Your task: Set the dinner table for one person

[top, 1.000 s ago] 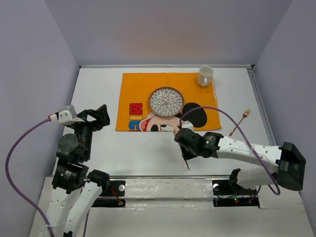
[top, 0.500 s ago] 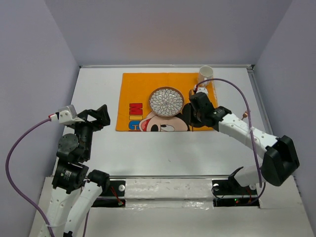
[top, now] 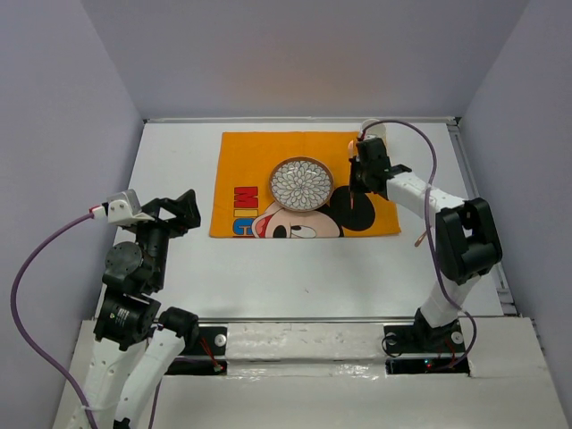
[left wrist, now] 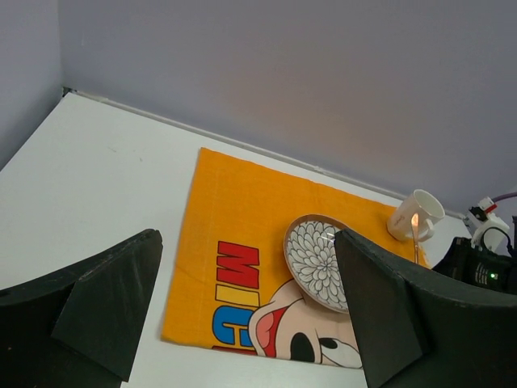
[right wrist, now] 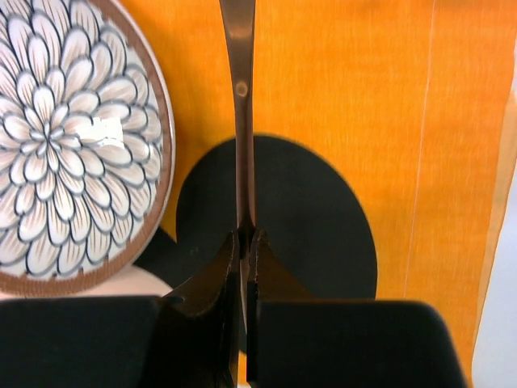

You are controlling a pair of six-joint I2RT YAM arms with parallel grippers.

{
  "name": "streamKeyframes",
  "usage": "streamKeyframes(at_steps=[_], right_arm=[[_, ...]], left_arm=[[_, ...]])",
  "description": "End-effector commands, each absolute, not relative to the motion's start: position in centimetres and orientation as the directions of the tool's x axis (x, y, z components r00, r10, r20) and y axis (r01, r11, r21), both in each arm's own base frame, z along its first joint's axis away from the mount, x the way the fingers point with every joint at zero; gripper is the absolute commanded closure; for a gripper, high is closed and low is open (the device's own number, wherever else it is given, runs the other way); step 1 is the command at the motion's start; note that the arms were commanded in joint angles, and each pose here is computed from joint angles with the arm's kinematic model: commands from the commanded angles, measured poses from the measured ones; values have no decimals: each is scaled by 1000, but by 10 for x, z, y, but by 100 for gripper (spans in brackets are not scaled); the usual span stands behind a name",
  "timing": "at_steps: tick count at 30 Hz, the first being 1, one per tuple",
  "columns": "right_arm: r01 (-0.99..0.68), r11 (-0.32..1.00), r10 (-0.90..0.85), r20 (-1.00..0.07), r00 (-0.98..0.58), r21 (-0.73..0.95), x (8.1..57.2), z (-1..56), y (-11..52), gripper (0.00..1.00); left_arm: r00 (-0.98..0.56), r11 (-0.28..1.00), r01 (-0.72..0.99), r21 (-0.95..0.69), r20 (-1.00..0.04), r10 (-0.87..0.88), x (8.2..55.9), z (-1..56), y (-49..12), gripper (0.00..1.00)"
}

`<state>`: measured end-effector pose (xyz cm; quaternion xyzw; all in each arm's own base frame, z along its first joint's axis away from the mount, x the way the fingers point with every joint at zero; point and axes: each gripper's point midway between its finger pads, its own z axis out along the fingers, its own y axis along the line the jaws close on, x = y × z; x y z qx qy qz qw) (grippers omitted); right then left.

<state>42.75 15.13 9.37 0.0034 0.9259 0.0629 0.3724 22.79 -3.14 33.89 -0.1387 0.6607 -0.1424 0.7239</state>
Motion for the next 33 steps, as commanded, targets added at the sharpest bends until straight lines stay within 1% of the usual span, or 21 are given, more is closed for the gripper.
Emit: streamKeyframes(at_steps=[1,9,19,26,30,31,32,33], right_arm=[[-110,981,49,-760,-648,157,464,121,164,100],[-74,983,70,-716,-694,168,474,92,156,100],[-13,988,96,-668,-738,157,470,71,142,100],[-6,990,88,-640,-763,142,473,51,139,100],[2,992,84,-647,-758,127,475,53,136,100],[3,992,85,-651,-754,126,476,54,136,99],[4,992,86,-653,-752,126,476,55,135,93],[3,992,86,-654,-752,127,477,56,136,90]], left_arm=[[111,924,47,-380,-917,-382,230,347,-35,1],[102,926,47,-375,-920,-377,233,346,-37,1],[99,927,43,-373,-921,-376,234,345,-37,1],[99,927,41,-374,-921,-376,234,344,-36,1],[97,928,40,-371,-923,-373,235,344,-37,1],[99,927,41,-372,-922,-374,234,345,-36,1],[102,927,39,-373,-922,-375,234,345,-36,1],[101,927,40,-373,-922,-375,234,345,-36,1]])
